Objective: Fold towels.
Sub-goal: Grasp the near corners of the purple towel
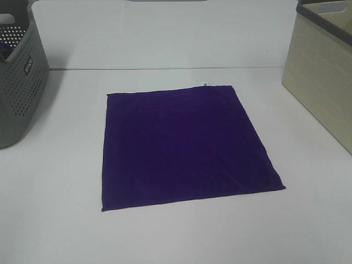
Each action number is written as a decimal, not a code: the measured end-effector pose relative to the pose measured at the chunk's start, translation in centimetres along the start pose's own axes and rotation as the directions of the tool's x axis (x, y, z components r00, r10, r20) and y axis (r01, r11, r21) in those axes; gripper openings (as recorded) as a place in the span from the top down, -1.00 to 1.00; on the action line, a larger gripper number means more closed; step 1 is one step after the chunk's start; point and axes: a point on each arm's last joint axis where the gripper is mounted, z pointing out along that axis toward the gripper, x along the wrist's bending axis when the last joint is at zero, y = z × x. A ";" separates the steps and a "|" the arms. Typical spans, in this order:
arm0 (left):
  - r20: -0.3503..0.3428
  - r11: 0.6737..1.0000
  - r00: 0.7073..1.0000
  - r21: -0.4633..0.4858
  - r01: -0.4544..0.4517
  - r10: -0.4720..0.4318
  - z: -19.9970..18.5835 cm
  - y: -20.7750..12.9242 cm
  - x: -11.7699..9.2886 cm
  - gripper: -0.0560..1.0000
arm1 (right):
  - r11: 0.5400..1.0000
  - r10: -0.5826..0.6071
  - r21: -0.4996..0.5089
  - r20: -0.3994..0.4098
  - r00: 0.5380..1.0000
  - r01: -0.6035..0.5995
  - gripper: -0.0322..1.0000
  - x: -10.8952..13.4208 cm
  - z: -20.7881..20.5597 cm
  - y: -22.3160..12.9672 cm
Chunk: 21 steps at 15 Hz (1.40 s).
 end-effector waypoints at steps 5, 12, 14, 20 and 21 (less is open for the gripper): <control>0.000 1.000 1.000 0.000 0.000 0.000 0.0 0.0 0.0 -0.55 | 1.000 0.000 0.000 0.000 1.000 0.000 -0.70 0.0 0.0 0.0; 0.003 1.000 1.000 0.000 -0.004 0.004 0.0 0.0 0.0 -0.55 | 1.000 0.000 0.000 0.000 1.000 0.000 -0.70 0.0 0.0 0.0; 0.003 1.000 1.000 0.000 -0.004 0.004 0.0 0.0 0.0 -0.55 | 1.000 0.000 0.000 0.000 1.000 0.000 -0.70 0.0 0.0 0.0; 0.003 1.000 1.000 0.000 -0.004 0.004 0.0 0.0 0.0 -0.55 | 1.000 0.000 0.000 0.000 1.000 0.000 -0.70 0.0 0.0 0.0; 0.003 1.000 1.000 0.000 -0.004 0.004 0.0 0.0 0.0 -0.55 | 1.000 0.000 0.000 0.000 1.000 0.000 -0.70 0.0 0.0 0.0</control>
